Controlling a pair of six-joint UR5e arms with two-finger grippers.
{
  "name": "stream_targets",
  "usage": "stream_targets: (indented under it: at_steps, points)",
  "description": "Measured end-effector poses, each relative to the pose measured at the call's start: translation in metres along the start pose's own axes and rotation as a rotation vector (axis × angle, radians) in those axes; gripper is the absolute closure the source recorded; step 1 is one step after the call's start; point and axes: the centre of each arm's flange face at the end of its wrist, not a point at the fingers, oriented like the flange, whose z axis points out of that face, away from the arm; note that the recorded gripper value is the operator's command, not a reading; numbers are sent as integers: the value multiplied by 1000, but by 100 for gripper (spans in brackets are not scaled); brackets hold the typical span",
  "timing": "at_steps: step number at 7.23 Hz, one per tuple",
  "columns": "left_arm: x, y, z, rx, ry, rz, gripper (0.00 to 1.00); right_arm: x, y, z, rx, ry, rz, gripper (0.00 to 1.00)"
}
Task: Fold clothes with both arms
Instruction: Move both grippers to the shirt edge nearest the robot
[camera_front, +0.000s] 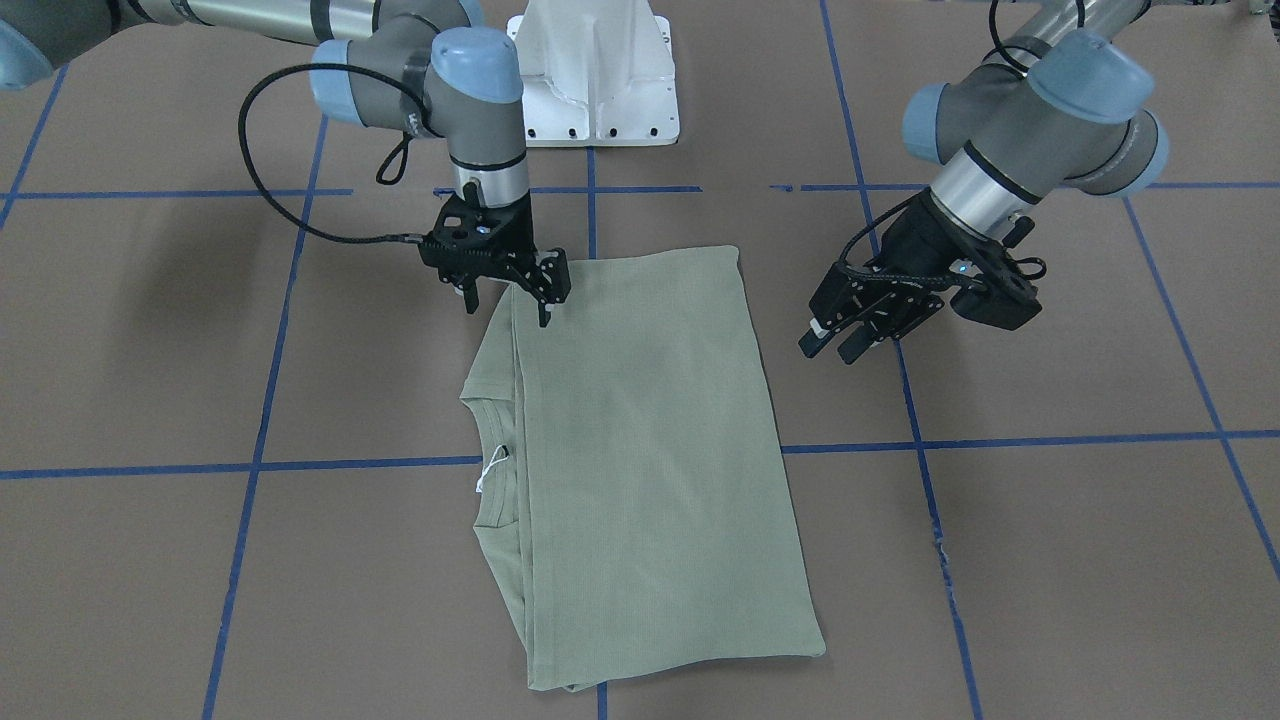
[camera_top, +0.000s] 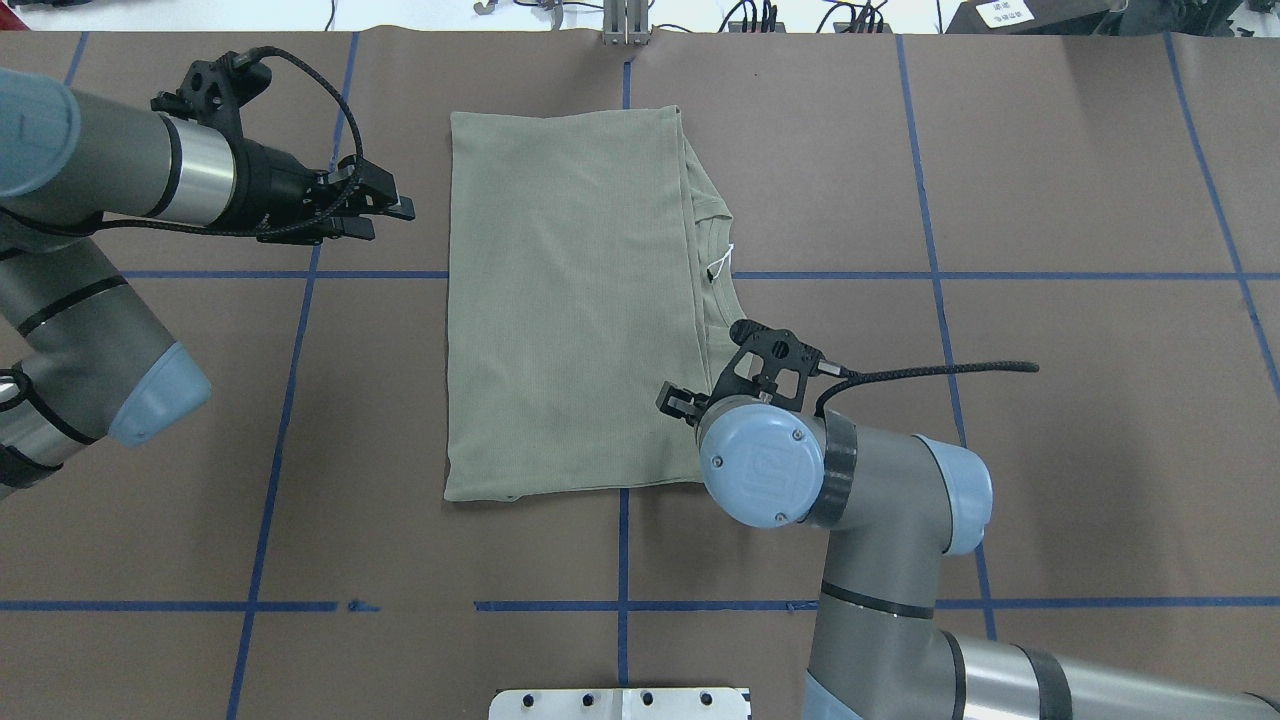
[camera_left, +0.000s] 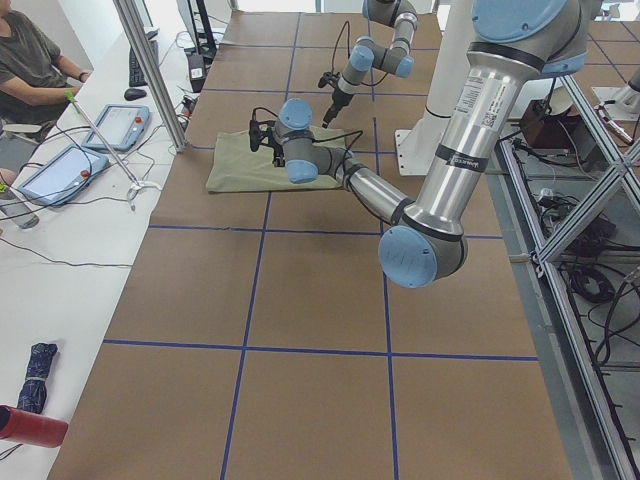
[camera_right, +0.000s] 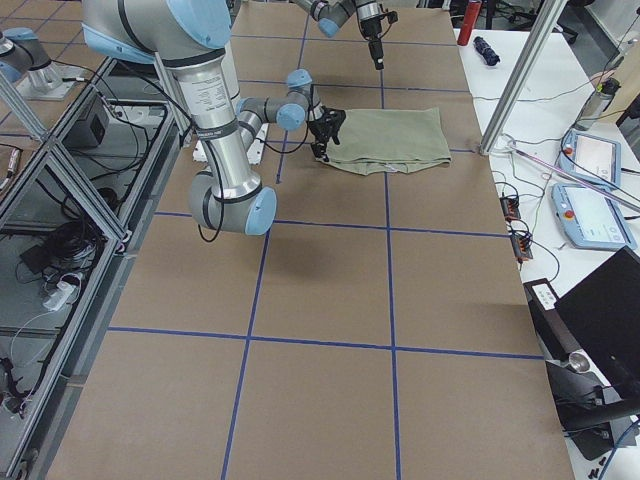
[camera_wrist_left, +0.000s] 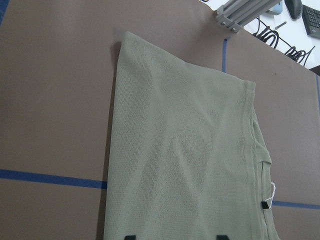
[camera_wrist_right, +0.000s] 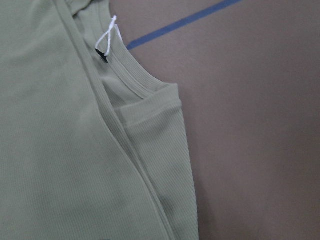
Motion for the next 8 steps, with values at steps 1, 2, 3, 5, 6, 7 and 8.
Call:
stream_targets:
  at_steps: [1, 2, 3, 5, 6, 7, 8]
  points:
    - [0, 0, 0, 0, -1, 0, 38, 5, 12, 2, -4, -3, 80, 22]
    - [0, 0, 0, 0, -1, 0, 38, 6, 15, 3, -8, -14, 126, 23]
    - [0, 0, 0, 0, -1, 0, 38, 4, 13, 5, -7, -20, 147, 22]
    - [0, 0, 0, 0, -1, 0, 38, 3, 10, 16, 5, -9, 143, 35]
    - [0, 0, 0, 0, 0, 0, 38, 2, 10, 18, 6, -6, 139, 38]
    - [0, 0, 0, 0, 0, 0, 38, 1, 10, 19, 6, -7, 139, 45]
    - [0, 0, -1, 1, 1, 0, 38, 1, 10, 21, 6, -8, 138, 55]
